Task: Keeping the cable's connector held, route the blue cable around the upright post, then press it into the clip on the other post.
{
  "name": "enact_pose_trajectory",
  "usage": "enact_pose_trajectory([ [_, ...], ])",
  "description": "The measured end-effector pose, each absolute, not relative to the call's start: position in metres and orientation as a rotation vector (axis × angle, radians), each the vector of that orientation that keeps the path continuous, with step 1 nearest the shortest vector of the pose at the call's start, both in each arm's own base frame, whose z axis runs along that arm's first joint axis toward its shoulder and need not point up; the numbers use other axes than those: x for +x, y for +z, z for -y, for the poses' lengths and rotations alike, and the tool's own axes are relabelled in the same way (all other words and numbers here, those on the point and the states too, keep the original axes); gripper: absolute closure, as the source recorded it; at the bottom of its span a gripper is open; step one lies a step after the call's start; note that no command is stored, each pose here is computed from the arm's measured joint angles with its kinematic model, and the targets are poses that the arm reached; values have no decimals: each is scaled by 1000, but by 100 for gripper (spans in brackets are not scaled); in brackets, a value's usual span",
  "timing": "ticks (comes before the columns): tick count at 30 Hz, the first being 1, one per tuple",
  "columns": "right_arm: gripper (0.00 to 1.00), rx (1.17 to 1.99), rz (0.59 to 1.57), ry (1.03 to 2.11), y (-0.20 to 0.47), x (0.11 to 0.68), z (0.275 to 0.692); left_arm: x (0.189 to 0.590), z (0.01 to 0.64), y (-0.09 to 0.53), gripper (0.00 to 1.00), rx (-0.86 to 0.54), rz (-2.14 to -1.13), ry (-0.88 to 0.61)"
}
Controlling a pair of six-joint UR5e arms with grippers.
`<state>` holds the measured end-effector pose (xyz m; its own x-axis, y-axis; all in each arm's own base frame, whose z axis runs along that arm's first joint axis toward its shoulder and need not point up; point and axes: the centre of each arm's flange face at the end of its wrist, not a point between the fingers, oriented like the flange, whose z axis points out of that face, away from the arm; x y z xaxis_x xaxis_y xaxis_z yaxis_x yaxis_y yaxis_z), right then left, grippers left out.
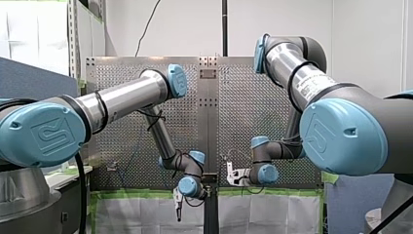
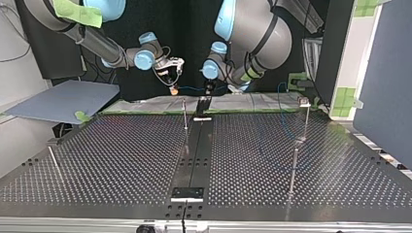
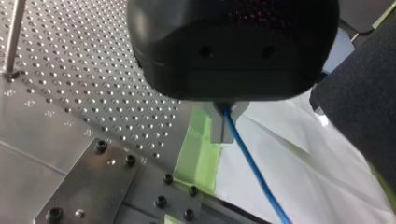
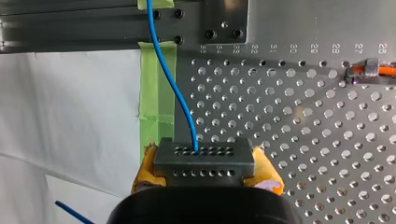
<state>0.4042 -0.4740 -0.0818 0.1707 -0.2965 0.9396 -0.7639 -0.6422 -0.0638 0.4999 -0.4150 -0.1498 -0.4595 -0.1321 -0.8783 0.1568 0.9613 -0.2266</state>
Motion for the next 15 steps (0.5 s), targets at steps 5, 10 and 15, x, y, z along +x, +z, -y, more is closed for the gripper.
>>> enact_pose_trajectory([
  [5, 100, 2023, 1010, 1471, -82, 403, 475, 508, 410, -139, 98, 29, -1998, -274],
  [10, 100, 2010, 1040, 1472, -82, 399, 479, 512, 408, -131, 98, 34, -1981, -221],
  [15, 100, 2005, 1055, 1479, -82, 391, 484, 505, 410, -130, 98, 47, -1989, -164],
])
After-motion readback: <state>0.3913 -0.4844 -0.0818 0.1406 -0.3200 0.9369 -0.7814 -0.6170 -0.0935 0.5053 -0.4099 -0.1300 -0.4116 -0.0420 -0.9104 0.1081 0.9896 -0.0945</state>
